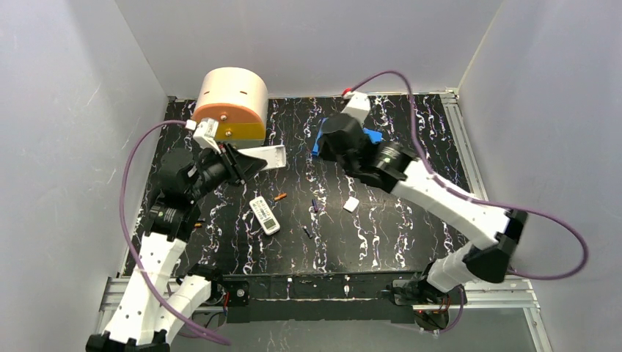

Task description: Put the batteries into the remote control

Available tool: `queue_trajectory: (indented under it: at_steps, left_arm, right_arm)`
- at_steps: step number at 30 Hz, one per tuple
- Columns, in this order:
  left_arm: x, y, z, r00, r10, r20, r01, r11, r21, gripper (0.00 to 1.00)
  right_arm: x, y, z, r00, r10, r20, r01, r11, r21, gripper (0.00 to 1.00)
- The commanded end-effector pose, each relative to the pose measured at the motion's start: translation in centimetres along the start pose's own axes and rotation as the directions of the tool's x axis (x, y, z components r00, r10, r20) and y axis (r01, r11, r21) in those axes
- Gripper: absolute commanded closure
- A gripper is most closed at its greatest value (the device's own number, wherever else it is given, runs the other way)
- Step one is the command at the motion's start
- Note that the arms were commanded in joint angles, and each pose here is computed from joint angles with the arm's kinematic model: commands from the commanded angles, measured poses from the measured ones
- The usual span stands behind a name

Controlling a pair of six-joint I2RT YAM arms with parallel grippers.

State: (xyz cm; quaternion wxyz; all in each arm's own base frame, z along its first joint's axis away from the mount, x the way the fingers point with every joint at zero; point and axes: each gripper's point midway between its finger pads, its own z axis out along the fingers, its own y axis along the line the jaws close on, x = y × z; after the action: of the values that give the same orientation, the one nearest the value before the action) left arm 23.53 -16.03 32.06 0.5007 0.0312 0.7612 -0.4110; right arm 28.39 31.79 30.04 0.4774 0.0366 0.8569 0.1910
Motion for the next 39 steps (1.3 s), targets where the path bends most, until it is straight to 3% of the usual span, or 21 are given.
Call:
queue_trajectory:
  at_steps: [1,5,11,20,27,39]
  left_arm:
    - [-2.5,-4.2,1.0,0.998,-0.054,0.02,0.049,0.977,0.207,1.0]
    - [-3.3,-6.2,2.4,0.991,-0.126,-0.035,0.131,0.941,0.312,1.0]
    - [-4.7,-8.8,4.2,0.977,-0.191,-0.09,0.211,0.872,0.441,1.0]
    - [-4.4,-9.7,7.3,0.926,-0.358,-0.123,0.368,0.774,0.515,1.0]
    - [-4.3,-9.6,7.3,0.92,-0.374,-0.117,0.377,0.766,0.52,1.0]
    - [-3.7,-10.0,6.6,0.927,-0.355,-0.124,0.361,0.748,0.556,1.0]
  right_arm:
    - [-7.0,2.3,-4.3,0.98,0.037,0.197,-0.002,0.984,-0.178,0.96]
    - [-10.8,4.5,-9.1,0.946,0.086,0.311,0.046,0.919,-0.392,0.96]
    - [-11.8,6.7,-12.0,0.95,0.018,0.312,0.148,0.854,-0.499,0.96]
    - [-11.0,4.7,-10.4,0.949,-0.052,0.311,0.177,0.904,-0.389,0.95]
    - [-10.6,3.5,-9.5,0.947,-0.099,0.307,0.2,0.926,-0.32,0.95]
    - [-9.2,3.9,-8.5,0.948,-0.131,0.291,0.228,0.915,-0.334,0.95]
